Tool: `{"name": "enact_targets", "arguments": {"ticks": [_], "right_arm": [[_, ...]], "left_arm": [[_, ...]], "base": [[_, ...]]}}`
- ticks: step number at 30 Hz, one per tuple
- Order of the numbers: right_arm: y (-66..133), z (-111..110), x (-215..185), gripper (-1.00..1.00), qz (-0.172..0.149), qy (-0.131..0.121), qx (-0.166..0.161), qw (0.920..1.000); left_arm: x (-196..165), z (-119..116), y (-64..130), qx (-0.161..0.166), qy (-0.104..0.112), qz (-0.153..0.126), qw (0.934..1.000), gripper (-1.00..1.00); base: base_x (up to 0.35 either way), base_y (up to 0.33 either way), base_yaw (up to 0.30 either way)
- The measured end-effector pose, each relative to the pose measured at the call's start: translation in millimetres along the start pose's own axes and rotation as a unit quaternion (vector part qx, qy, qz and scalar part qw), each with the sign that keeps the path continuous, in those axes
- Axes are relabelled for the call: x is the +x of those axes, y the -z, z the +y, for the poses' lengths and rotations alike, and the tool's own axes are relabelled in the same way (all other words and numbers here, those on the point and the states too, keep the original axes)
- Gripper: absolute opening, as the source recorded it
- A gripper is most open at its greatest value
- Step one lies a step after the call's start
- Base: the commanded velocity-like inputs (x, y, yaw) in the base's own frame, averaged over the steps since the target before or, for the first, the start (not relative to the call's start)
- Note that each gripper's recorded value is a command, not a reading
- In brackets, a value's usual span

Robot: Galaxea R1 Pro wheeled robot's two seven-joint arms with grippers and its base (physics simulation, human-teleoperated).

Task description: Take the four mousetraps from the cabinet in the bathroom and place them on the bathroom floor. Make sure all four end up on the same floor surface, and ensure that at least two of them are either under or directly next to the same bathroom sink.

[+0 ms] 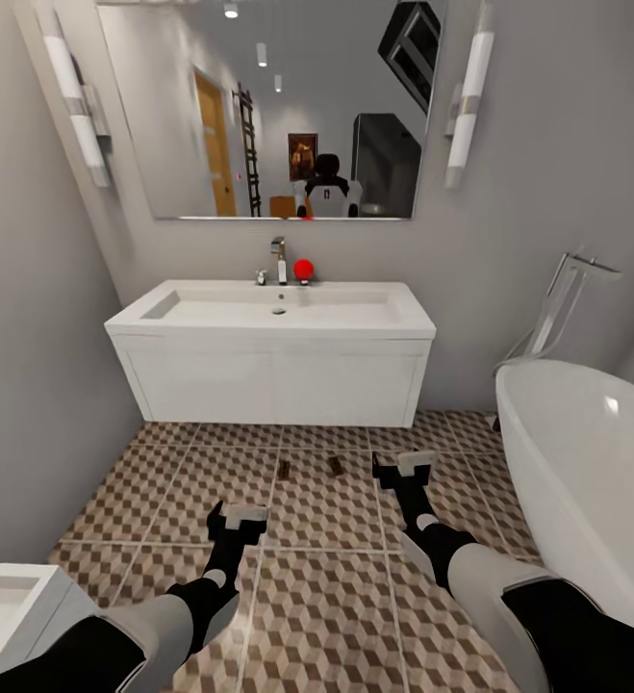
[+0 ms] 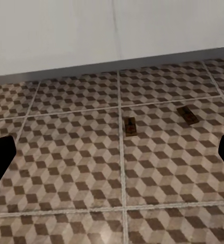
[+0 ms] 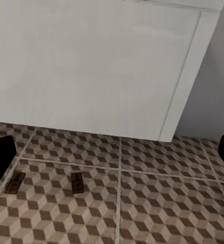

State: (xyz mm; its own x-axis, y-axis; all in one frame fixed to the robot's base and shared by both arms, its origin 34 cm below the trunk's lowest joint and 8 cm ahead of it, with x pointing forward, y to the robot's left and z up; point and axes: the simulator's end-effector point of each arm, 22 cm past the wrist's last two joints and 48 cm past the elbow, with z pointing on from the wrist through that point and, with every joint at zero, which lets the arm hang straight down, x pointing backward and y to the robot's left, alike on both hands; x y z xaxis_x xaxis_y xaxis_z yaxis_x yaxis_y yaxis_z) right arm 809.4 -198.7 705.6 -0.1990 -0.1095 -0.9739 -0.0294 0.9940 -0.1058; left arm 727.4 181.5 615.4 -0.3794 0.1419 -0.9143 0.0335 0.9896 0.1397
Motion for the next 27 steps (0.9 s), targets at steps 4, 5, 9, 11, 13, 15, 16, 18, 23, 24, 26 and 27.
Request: {"name": "enact_targets", "arguments": {"ticks": [4, 5, 9, 11, 13, 15, 16, 18, 23, 24, 26, 27], "right_arm": [[1.1, -1, -10, 1.00, -0.002, 0.000, 0.000, 1.0000], [1.4, -1, -12, 1.00, -0.002, 0.000, 0.000, 1.0000], [2.6, -2, -22, 1.00, -0.004, 0.000, 0.001, 1.0000], [3.2, -3, -27, 1.00, -0.005, 0.000, 0.001, 1.0000], [3.8, -3, -32, 1.00, -0.006, 0.000, 0.001, 1.0000], [4.4, -4, -36, 1.00, -0.007, 0.000, 0.001, 1.0000], [4.8, -4, -39, 1.00, -0.007, 0.000, 0.001, 1.0000], [5.5, -5, -43, 1.00, -0.008, 0.000, 0.001, 1.0000], [7.2, -6, -55, 1.00, -0.010, 0.000, 0.001, 0.9999], [7.5, -6, -57, 1.00, -0.011, 0.000, 0.001, 0.9999], [8.2, -7, -62, 1.00, -0.012, 0.000, 0.001, 0.9999], [8.6, -7, -64, 1.00, -0.012, 0.000, 0.001, 0.9999]], "left_arm": [[-9, 2, 2.5, -0.001, 0.000, -0.002, 1.0000, 1.00], [-11, 2, 3.2, -0.001, 0.000, -0.002, 1.0000, 1.00], [-21, 3, 5.7, -0.001, 0.000, -0.004, 1.0000, 1.00], [-25, 4, 7.0, -0.001, 0.000, -0.005, 1.0000, 1.00], [-30, 5, 8.2, -0.001, 0.000, -0.006, 1.0000, 1.00], [-34, 5, 9.5, -0.001, 0.000, -0.007, 1.0000, 1.00], [-36, 6, 10.2, -0.001, 0.000, -0.007, 1.0000, 1.00], [-41, 7, 11.5, -0.002, 0.000, -0.008, 1.0000, 1.00], [-52, 8, 14.8, -0.002, 0.000, -0.010, 0.9999, 1.00], [-54, 9, 15.4, -0.002, 0.000, -0.011, 0.9999, 1.00], [-58, 9, 16.7, -0.002, 0.001, -0.012, 0.9999, 1.00], [-60, 10, 17.4, -0.002, 0.000, -0.012, 0.9999, 1.00]], "base": [[0.000, 0.000, 0.000], [0.000, 0.000, 0.000], [0.000, 0.000, 0.000], [0.000, 0.000, 0.000], [0.000, 0.000, 0.000], [0.000, 0.000, 0.000], [0.000, 0.000, 0.000], [0.000, 0.000, 0.000], [0.000, 0.000, 0.000], [0.000, 0.000, 0.000], [0.000, 0.000, 0.000], [0.000, 0.000, 0.000]]}}
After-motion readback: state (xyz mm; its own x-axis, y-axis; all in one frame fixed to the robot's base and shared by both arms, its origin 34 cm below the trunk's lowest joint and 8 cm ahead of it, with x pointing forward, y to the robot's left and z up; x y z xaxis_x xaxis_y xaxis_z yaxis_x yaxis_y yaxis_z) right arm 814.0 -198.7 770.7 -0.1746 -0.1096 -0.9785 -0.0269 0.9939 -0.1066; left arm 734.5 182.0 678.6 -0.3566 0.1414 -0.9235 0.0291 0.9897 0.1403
